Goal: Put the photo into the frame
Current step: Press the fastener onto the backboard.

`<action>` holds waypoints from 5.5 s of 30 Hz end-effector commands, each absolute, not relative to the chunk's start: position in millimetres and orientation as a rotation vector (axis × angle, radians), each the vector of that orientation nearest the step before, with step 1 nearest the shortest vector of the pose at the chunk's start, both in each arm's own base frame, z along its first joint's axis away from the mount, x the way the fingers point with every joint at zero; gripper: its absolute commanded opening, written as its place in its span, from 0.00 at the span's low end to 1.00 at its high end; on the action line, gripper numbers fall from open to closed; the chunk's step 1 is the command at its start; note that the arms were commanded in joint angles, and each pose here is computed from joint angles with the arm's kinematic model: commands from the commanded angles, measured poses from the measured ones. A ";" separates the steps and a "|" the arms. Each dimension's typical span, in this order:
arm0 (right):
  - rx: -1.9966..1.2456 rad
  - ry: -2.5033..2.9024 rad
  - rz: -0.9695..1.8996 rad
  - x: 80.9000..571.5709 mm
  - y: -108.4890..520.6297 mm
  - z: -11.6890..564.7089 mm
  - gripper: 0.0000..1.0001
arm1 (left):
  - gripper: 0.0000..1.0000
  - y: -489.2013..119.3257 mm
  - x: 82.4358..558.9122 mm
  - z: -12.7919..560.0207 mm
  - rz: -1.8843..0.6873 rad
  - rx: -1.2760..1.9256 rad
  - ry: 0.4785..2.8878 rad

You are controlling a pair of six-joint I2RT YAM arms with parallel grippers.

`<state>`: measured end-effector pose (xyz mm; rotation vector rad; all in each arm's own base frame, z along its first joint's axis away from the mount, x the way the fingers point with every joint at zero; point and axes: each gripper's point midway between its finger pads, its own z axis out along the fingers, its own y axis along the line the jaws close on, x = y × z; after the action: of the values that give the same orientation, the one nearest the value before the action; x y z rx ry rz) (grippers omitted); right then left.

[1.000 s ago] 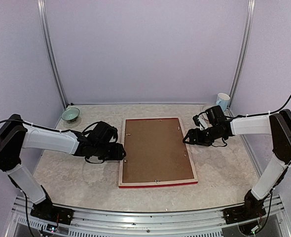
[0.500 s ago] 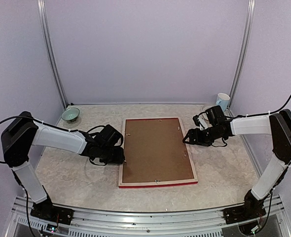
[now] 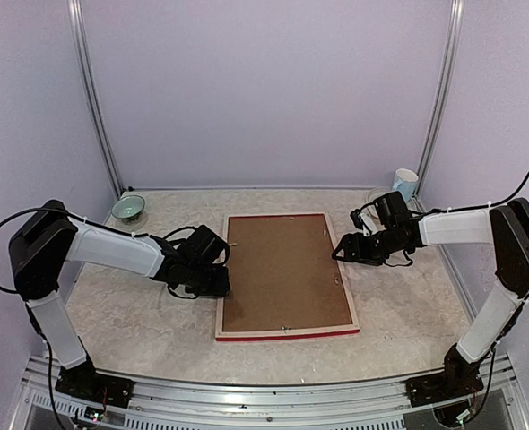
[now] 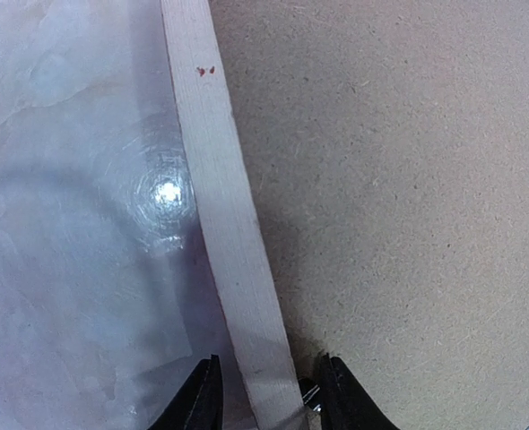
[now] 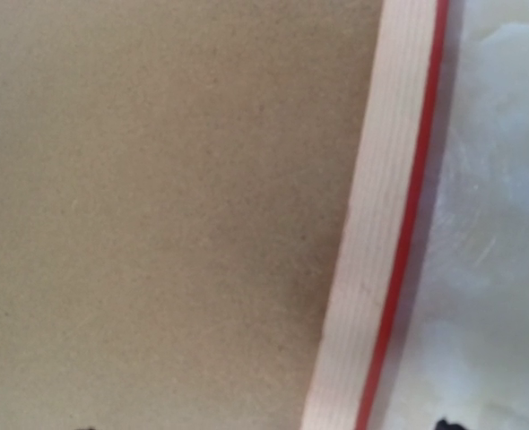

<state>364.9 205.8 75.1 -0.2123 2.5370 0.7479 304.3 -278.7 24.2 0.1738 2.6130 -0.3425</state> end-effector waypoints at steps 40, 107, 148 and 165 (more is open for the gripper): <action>-0.203 2.518 0.746 368.3 201.5 76.7 0.81 | 0.44 -287.4 297.5 22.2 -0.331 0.202 2.640; -0.140 2.397 0.854 371.1 188.0 107.1 0.99 | 0.81 -273.5 398.2 105.3 -0.426 -0.038 2.309; -0.132 2.516 0.848 364.4 187.5 66.1 0.83 | 0.67 -281.8 464.0 27.2 -0.264 0.159 2.433; -0.129 2.527 0.854 362.9 187.9 61.8 0.82 | 0.56 -280.7 469.4 24.9 -0.257 0.136 2.412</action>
<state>361.7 188.3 65.3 -0.1341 2.5254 0.8384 463.2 -281.2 28.0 0.1433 2.4222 -0.2748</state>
